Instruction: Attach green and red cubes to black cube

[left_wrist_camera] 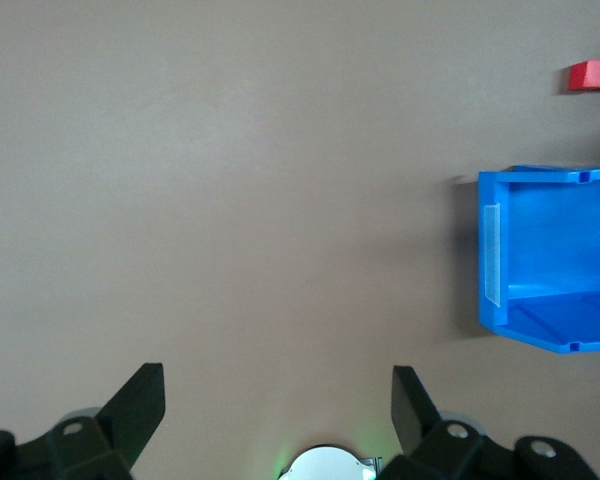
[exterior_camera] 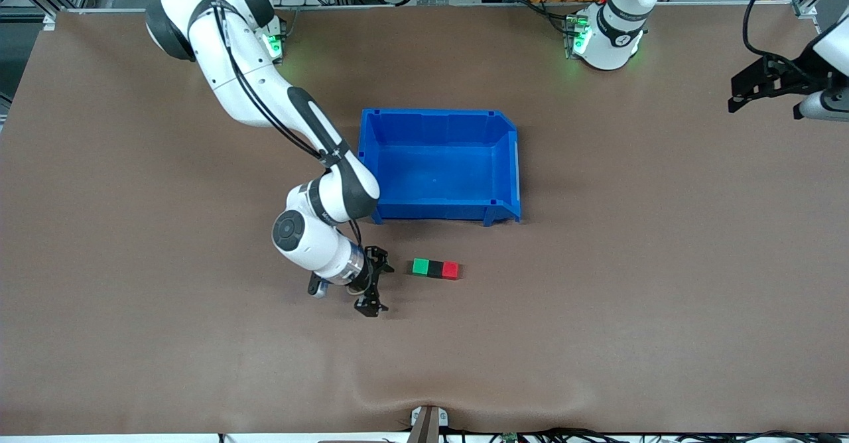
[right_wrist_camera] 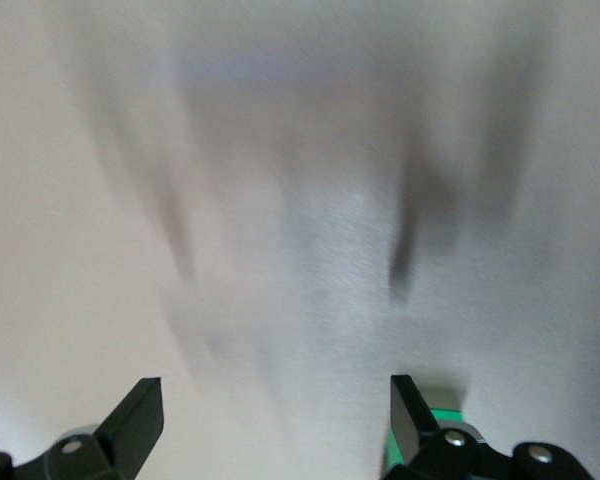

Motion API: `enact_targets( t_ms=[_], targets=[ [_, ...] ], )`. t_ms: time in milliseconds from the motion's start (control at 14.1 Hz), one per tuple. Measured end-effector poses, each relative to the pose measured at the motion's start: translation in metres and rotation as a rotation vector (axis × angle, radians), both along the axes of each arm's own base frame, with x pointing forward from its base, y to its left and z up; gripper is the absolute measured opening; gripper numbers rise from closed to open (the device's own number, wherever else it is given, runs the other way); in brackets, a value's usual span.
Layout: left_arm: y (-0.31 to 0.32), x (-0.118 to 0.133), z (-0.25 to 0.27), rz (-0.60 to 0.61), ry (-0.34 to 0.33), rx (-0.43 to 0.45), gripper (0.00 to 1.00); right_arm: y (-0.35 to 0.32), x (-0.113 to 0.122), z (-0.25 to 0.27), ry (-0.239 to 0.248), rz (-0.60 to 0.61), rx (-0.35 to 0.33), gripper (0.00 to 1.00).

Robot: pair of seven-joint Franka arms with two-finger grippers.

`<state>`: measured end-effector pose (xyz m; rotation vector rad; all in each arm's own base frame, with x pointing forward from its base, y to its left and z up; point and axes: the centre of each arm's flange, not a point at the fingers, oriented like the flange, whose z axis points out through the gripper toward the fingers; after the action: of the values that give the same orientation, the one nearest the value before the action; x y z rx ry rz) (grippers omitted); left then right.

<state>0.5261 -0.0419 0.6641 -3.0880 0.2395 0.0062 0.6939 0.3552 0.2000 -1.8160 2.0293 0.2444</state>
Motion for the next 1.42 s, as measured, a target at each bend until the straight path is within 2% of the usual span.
enact_targets(
  t_ms=[496,780,1135,1418],
  targets=[
    [-0.032,-0.001,-0.005,0.006,0.005,0.003,1.00,-0.052,0.030,0.025,-0.036,-0.069,0.011,1.00],
    [-0.029,-0.001,-0.005,0.015,0.013,0.004,1.00,-0.074,0.040,0.036,-0.058,-0.063,-0.010,1.00],
    [-0.028,0.000,-0.008,0.017,0.020,0.005,1.00,-0.101,0.047,0.042,-0.026,-0.017,-0.057,1.00],
    [-0.028,0.000,-0.008,0.017,0.021,0.005,1.00,-0.125,0.057,0.059,-0.009,0.028,-0.062,1.00]
  ],
)
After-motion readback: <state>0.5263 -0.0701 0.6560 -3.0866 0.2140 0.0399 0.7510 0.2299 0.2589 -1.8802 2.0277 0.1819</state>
